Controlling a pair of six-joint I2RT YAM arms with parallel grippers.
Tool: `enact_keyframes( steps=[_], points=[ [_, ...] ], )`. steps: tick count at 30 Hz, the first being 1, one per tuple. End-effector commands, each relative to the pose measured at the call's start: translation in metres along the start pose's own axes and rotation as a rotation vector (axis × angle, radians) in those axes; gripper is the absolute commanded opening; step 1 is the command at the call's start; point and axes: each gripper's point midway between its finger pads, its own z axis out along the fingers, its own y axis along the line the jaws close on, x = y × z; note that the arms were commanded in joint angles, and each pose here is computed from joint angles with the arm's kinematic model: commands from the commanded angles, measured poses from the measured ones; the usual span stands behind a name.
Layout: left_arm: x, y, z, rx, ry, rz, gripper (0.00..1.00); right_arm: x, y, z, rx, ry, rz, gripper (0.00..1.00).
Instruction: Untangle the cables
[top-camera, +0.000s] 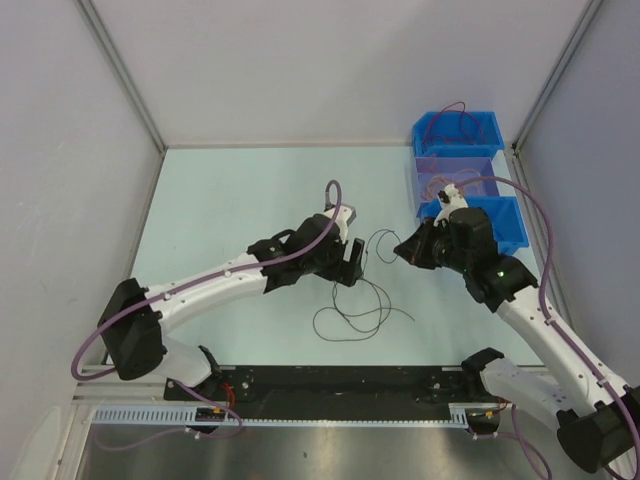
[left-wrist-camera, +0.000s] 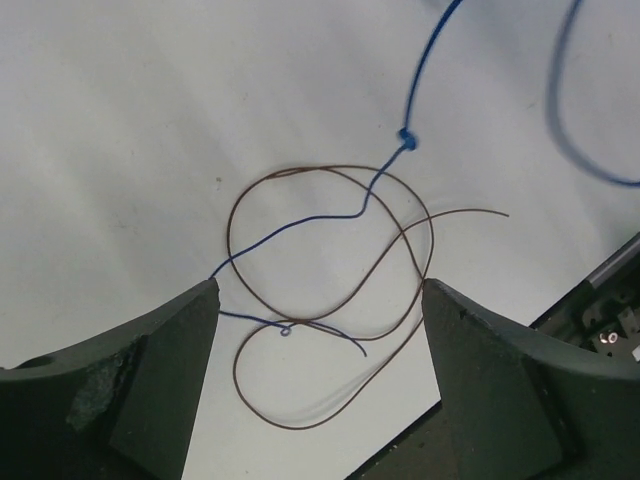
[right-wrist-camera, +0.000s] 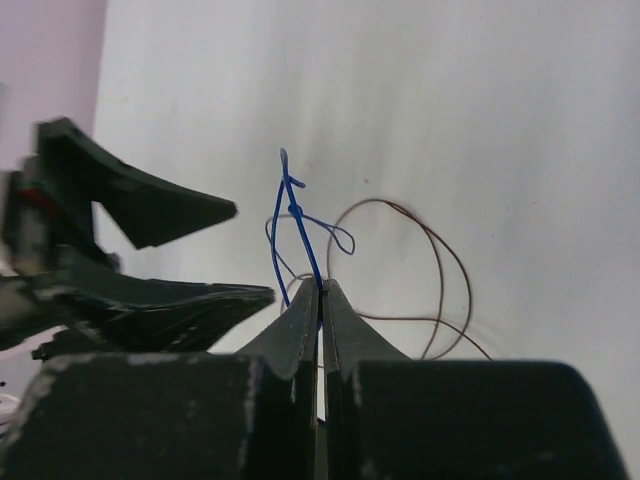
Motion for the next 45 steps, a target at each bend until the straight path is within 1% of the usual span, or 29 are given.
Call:
enact_keyframes(
  steps=[1, 5, 9, 12, 15, 18, 21, 24, 25, 28, 31, 34, 35, 36, 38, 40, 41, 43, 44, 45],
  points=[
    [-0.004, -0.001, -0.003, 0.020, -0.058, -0.020, 0.86, -0.040, 0.041, -0.024, -0.121, -0.117, -0.019, 0.00],
    [0.015, 0.007, 0.006, -0.002, -0.021, -0.029, 0.80, -0.045, 0.047, -0.028, -0.132, -0.124, -0.021, 0.00],
    [0.031, 0.012, 0.013, -0.013, 0.014, -0.056, 0.78, -0.045, 0.048, -0.029, -0.136, -0.121, -0.016, 0.00],
    [0.041, 0.009, 0.020, 0.009, 0.032, -0.066, 0.74, -0.043, 0.046, -0.029, -0.126, -0.118, -0.014, 0.00],
    [0.050, 0.012, 0.025, -0.006, 0.058, -0.079, 0.71, -0.043, 0.045, -0.029, -0.120, -0.118, -0.013, 0.00],
    [0.058, 0.014, 0.031, -0.010, 0.082, -0.090, 0.64, -0.043, 0.044, -0.031, -0.117, -0.122, -0.011, 0.00],
    [0.065, 0.015, 0.035, -0.013, 0.099, -0.095, 0.54, -0.042, 0.042, -0.029, -0.108, -0.114, -0.010, 0.00],
    [0.068, 0.015, 0.037, -0.011, 0.107, -0.092, 0.37, -0.041, 0.041, -0.029, -0.104, -0.111, -0.009, 0.00],
    [0.068, 0.016, 0.038, -0.012, 0.108, -0.092, 0.23, -0.042, 0.041, -0.029, -0.101, -0.115, -0.010, 0.00],
    [0.067, 0.017, 0.038, -0.021, 0.109, -0.086, 0.00, -0.043, 0.040, -0.031, -0.099, -0.125, -0.011, 0.00],
    [0.059, 0.022, 0.032, -0.057, 0.102, -0.061, 0.00, -0.047, 0.036, -0.034, -0.082, -0.144, -0.013, 0.00],
    [0.038, 0.030, 0.014, -0.110, 0.070, -0.022, 0.00, -0.063, 0.022, -0.048, -0.014, -0.207, -0.008, 0.00],
    [0.023, 0.034, 0.007, -0.132, 0.033, -0.015, 0.00, -0.068, 0.018, -0.052, 0.003, -0.226, -0.002, 0.00],
    [0.019, 0.037, 0.000, -0.138, 0.029, -0.013, 0.00, -0.072, 0.015, -0.059, 0.012, -0.248, 0.001, 0.00],
    [-0.003, 0.041, -0.018, -0.120, -0.027, -0.030, 0.00, -0.083, 0.000, -0.069, 0.060, -0.296, 0.027, 0.00],
    [-0.016, 0.047, -0.034, -0.124, -0.064, -0.037, 0.00, -0.090, -0.013, -0.080, 0.098, -0.332, 0.054, 0.00],
    [-0.025, 0.058, -0.041, -0.151, -0.088, -0.049, 0.00, -0.098, -0.028, -0.087, 0.141, -0.368, 0.084, 0.00],
    [-0.029, 0.070, -0.051, -0.171, -0.102, -0.070, 0.00, -0.099, -0.036, -0.096, 0.155, -0.381, 0.113, 0.00],
    [-0.036, 0.081, -0.062, -0.186, -0.131, -0.099, 0.00, -0.104, -0.046, -0.102, 0.184, -0.408, 0.139, 0.00],
    [-0.037, 0.084, -0.067, -0.187, -0.146, -0.109, 0.00, -0.102, -0.047, -0.103, 0.183, -0.401, 0.147, 0.00]
  ],
)
